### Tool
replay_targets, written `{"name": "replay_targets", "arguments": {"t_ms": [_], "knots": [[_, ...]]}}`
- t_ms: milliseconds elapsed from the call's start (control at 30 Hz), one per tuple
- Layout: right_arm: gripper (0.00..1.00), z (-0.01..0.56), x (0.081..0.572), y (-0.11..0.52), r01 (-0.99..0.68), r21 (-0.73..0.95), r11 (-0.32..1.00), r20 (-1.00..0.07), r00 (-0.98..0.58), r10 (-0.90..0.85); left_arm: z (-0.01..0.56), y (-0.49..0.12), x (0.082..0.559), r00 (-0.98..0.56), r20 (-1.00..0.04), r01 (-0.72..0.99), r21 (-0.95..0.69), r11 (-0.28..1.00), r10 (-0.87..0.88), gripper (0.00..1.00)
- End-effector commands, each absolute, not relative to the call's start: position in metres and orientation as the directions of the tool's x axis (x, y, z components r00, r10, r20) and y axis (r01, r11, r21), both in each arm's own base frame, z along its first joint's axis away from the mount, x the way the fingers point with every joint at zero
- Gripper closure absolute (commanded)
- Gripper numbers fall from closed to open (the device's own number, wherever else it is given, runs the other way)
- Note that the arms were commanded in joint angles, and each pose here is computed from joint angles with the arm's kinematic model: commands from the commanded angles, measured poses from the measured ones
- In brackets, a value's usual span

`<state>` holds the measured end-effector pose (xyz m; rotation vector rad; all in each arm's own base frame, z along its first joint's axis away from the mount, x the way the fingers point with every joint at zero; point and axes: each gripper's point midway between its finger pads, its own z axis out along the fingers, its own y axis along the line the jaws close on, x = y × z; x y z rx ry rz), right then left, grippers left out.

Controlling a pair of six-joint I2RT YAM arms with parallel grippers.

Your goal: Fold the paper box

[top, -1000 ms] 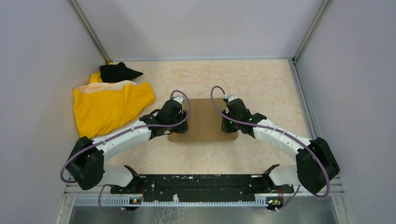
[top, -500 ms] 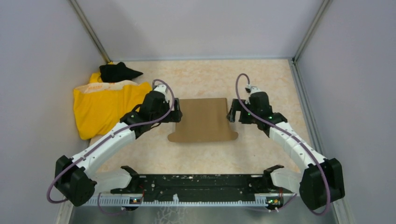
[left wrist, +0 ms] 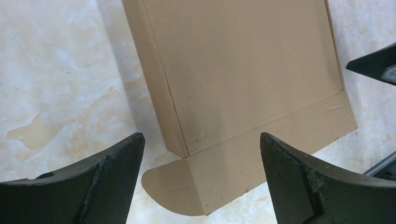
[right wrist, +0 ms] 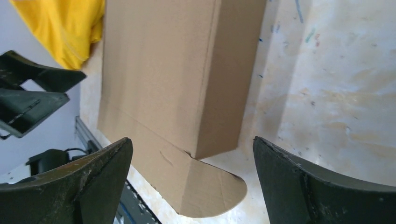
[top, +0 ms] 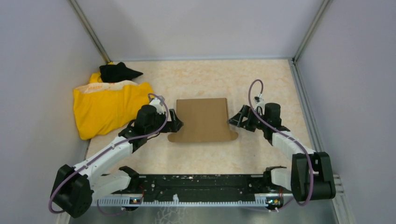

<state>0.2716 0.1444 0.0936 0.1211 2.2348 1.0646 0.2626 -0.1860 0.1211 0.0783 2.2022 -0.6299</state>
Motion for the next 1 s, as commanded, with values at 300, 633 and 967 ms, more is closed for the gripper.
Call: {"name": "replay_targets", "arguments": {"t_ms": [300, 633, 967], "knots": [[0.01, 0.11, 0.284, 0.17, -0.325, 0.816, 0.477, -0.517, -0.779, 0.354, 0.112, -0.198, 0.269, -0.64, -0.742, 0.288, -0.475, 0.832, -0.202, 0.01], [0.01, 0.117, 0.283, 0.179, -0.35, 0.825, 0.444, -0.515, -0.789, 0.335, 0.094, -0.205, 0.265, -0.684, -0.704, 0.288, -0.501, 0.816, -0.191, 0.01], [0.01, 0.112, 0.278, 0.197, -0.352, 0.827, 0.437, -0.501, -0.815, 0.291, 0.09, -0.212, 0.259, -0.702, -0.686, 0.306, -0.532, 0.789, -0.191, 0.01]]}}
